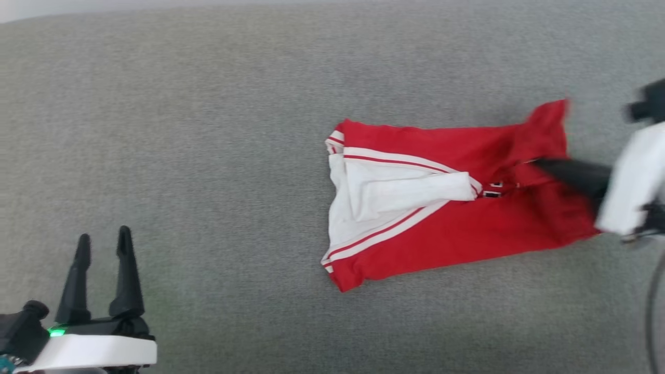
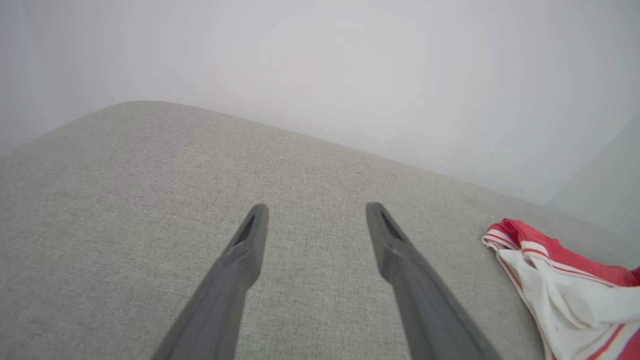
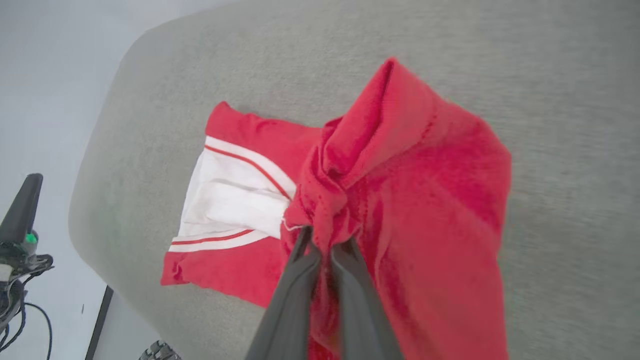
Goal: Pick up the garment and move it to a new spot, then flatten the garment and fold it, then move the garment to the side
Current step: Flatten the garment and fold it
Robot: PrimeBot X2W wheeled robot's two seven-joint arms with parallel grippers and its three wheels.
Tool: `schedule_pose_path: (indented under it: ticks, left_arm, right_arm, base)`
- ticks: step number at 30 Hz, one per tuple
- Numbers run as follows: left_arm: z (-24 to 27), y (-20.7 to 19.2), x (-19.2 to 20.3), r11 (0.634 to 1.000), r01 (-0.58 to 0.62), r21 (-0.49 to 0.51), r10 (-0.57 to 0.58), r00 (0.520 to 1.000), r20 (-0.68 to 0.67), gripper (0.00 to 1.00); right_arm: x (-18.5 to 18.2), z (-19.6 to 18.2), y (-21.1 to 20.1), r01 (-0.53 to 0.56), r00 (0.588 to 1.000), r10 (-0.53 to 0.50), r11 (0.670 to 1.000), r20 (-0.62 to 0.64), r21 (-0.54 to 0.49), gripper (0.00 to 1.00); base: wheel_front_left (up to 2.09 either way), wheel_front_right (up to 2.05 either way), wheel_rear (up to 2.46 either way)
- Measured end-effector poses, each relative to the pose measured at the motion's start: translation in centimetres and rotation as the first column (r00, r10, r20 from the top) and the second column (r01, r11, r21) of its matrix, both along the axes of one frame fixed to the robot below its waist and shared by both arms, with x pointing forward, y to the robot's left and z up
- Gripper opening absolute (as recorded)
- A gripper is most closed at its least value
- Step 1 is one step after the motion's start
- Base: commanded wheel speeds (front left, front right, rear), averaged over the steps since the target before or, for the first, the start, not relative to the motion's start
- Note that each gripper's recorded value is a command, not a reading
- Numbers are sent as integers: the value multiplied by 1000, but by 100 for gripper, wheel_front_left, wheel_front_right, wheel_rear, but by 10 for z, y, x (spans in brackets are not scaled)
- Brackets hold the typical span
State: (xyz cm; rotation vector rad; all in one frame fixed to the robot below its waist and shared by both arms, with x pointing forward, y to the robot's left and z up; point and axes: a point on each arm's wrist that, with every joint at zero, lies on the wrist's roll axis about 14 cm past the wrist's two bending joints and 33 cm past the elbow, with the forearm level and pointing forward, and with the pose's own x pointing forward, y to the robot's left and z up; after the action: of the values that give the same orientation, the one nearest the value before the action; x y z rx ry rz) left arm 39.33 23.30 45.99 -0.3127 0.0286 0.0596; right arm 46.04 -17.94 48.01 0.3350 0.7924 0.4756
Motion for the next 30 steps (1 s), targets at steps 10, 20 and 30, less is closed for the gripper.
schedule_pose_path:
  ticks: [10,20,30]
  left_arm:
    - [4,1,-10,1000,-17,-19,17,1000,5,100]
    - [7,18,-23,996,-82,-32,83,997,4,100]
    - [15,18,-18,996,-78,-40,79,996,33,100]
  right_arm:
    - [-3,-17,120,-269,963,271,960,-13,73,0]
    - [-9,-39,176,-394,917,397,917,-43,59,95]
    - [9,-6,159,-357,932,353,934,82,30,100]
  base:
    - [0,0,0]
    - [0,0,0]
    - [0,0,0]
